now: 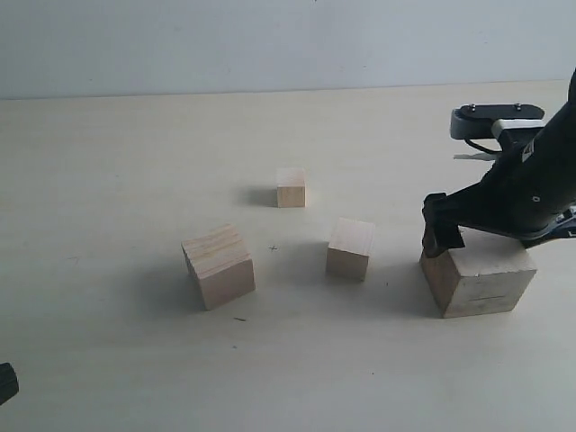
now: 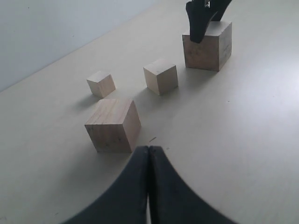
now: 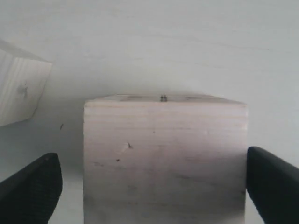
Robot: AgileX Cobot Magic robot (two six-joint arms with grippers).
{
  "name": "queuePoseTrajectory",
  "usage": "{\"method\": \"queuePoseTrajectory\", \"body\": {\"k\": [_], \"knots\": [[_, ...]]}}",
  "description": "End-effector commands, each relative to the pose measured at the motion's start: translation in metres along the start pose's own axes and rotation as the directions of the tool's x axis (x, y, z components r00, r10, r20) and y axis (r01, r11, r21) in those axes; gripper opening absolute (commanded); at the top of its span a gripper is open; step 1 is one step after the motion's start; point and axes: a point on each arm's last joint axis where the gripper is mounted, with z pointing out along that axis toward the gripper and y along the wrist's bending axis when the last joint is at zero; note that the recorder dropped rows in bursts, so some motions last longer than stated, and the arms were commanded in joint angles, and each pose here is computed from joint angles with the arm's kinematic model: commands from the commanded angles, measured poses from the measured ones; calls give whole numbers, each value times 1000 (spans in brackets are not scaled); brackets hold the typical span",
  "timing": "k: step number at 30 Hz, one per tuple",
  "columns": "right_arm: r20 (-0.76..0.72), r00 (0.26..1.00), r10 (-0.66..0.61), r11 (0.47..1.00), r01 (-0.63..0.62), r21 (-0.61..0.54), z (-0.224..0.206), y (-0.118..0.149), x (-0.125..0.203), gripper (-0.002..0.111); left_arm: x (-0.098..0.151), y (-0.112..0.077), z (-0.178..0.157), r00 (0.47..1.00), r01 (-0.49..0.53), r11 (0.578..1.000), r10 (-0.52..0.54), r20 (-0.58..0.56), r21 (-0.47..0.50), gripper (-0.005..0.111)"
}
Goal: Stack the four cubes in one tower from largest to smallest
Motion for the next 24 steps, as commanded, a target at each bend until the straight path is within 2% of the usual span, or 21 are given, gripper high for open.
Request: {"method": "queuePoseTrajectory", "body": {"k": [1, 3, 6, 11, 14, 17, 24], "knots": [[-30, 999, 14, 1000, -14, 10, 8, 0, -3, 104, -1, 0, -1, 1000, 7, 1000, -7, 13, -4, 0], [-54, 998, 15, 1000, -14, 14, 12, 0, -2, 101, -1, 0, -1, 1000, 7, 1000, -7, 13, -4, 0], [-67, 998, 16, 1000, -15, 16, 16, -1, -1, 86, -1, 0, -1, 1000, 7, 1000, -7, 13, -4, 0], [-47, 999, 14, 1000, -13, 15, 16, -1, -3, 35, -1, 0, -1, 1000, 7, 1000, -7, 13, -4, 0], [-56, 998, -3, 1000, 5, 30, 16, -3, -3, 13, -1, 0, -1, 1000, 7, 1000, -7, 13, -4, 0], [-42, 999, 15, 999, -13, 38, 11, -9, -4, 5, -1, 0, -1, 1000, 7, 1000, -7, 13, -4, 0], [0, 997, 80, 992, -80, 95, -15, -43, -3, 4, -1, 0, -1, 1000, 7, 1000, -7, 13, -4, 0]]}}
